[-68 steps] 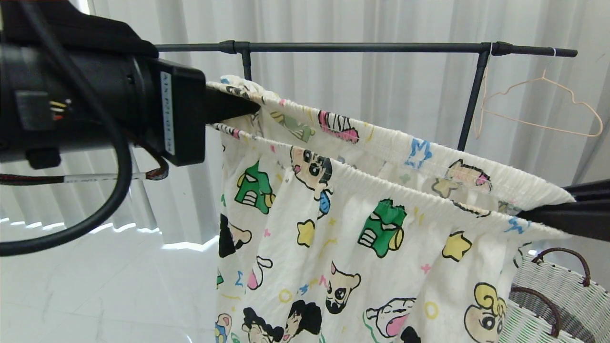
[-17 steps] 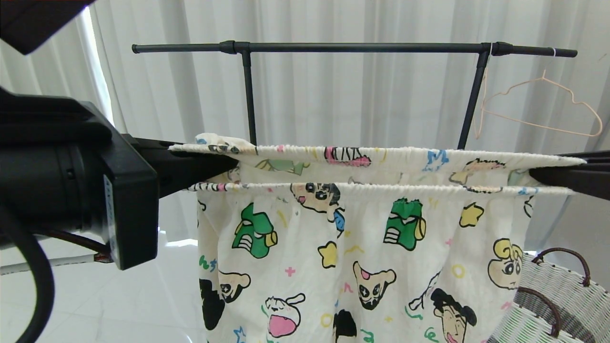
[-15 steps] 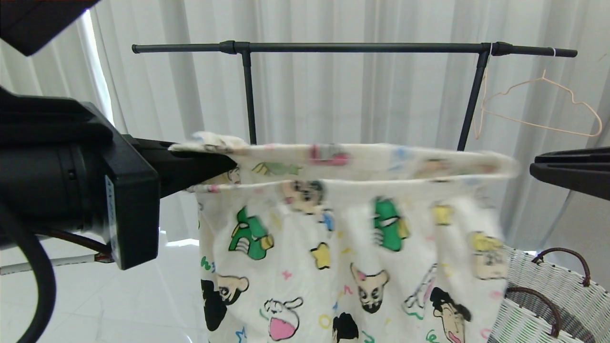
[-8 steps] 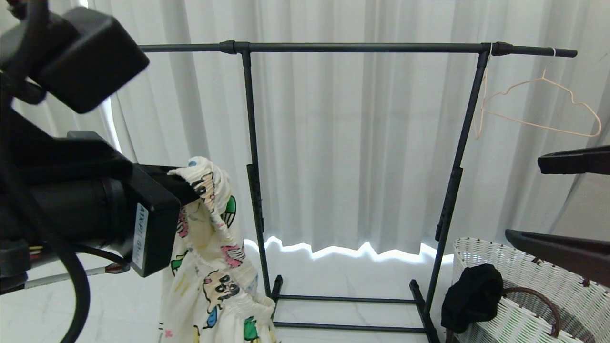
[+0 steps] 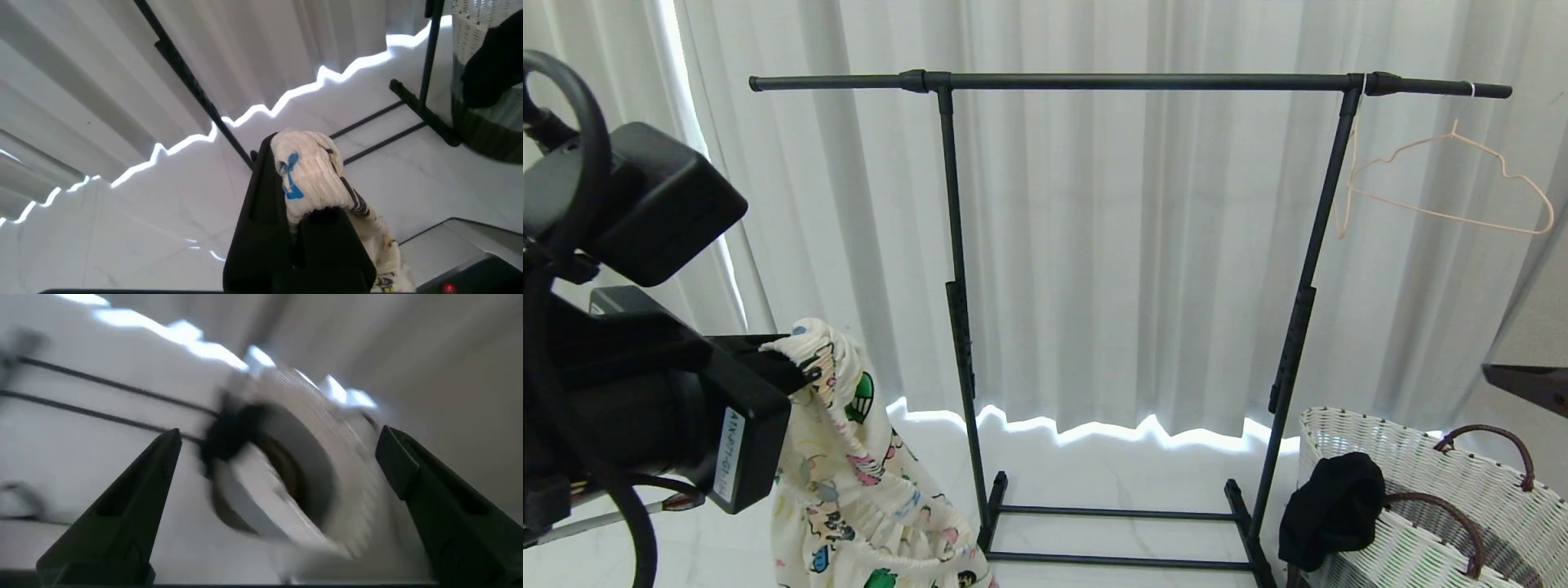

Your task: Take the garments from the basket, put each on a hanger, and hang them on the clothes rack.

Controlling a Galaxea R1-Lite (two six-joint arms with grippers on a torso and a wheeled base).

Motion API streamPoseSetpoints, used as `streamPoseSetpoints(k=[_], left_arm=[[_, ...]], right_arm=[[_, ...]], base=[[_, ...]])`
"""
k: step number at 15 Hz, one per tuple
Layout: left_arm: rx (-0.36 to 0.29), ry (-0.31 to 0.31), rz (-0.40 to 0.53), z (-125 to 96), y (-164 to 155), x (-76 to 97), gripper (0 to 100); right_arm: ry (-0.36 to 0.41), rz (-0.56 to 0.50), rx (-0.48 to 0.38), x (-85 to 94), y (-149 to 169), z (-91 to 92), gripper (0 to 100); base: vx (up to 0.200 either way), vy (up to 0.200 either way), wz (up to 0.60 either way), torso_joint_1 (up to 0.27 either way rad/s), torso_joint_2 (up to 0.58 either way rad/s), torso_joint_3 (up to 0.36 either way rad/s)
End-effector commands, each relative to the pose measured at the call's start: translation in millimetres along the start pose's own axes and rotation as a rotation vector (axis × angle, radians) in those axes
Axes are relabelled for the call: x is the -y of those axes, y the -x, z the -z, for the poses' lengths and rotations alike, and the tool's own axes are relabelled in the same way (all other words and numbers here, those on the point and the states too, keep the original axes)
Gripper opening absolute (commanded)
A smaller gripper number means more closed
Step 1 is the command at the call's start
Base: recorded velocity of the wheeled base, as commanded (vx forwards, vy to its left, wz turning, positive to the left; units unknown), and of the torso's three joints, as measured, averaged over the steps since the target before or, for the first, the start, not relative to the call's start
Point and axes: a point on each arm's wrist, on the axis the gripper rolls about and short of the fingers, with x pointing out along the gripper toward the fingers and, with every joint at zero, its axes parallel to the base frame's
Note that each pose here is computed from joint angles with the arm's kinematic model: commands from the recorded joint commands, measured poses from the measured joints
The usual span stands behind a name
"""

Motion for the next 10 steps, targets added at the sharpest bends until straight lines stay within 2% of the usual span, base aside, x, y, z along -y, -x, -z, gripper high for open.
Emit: streamPoseSetpoints(k=[1, 3, 7, 10], left_arm=[[0.007, 0.002, -0.004, 7.7, 8.2, -2.9, 0], [0.009, 0.002, -0.004, 11.0, 11.0, -3.8, 0], [0.0, -0.001, -0.003, 13.2, 9.9, -3.0, 0], [-0.009, -0.002, -0.046, 29.9, 19.5, -6.6, 0]], right_arm=[[-0.013, 0.297, -0.263, 15.0, -33.4, 32.0, 100], [-0.005, 0.362, -0.304, 13.2, -40.5, 44.7, 100], [0.006, 0.374, -0.274, 6.5, -55.3, 61.8, 100], [0.058, 0.375, -0.234, 0.8, -66.1, 76.8, 100]], base=[[0.0, 0.0, 0.0, 0.0, 0.0, 0.0], [0.0, 0.0, 0.0, 0.0, 0.0, 0.0], [0.0, 0.0, 0.0, 0.0, 0.0, 0.0], [0.0, 0.0, 0.0, 0.0, 0.0, 0.0]])
